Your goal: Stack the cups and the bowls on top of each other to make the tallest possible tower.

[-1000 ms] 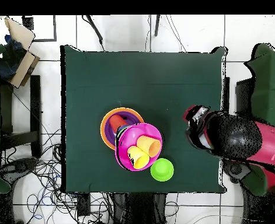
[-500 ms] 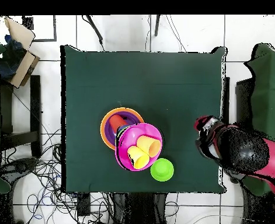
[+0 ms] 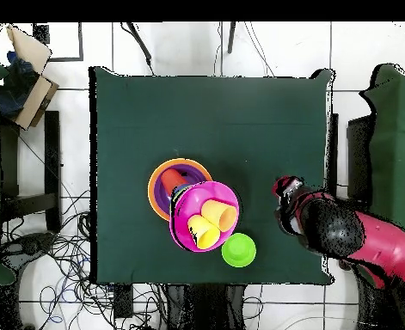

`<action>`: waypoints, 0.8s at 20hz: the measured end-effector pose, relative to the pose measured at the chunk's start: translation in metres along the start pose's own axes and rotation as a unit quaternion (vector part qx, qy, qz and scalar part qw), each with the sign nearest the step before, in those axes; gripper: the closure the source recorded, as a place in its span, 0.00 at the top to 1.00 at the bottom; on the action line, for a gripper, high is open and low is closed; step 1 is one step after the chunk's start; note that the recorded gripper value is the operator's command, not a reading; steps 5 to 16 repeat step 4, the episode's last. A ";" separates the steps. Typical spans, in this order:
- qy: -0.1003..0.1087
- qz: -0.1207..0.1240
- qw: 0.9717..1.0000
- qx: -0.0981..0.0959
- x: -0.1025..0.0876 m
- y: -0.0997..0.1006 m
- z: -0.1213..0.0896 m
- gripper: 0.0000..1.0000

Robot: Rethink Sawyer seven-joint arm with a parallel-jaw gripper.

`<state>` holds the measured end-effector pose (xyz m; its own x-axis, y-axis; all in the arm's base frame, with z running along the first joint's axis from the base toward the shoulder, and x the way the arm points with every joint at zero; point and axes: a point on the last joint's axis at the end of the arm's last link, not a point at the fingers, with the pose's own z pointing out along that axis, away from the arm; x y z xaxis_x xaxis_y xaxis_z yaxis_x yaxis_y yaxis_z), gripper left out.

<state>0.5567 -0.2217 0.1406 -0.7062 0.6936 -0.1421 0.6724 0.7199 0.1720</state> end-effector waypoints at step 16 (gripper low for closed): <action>0.002 -0.020 1.000 -0.001 0.020 -0.009 0.022 1.00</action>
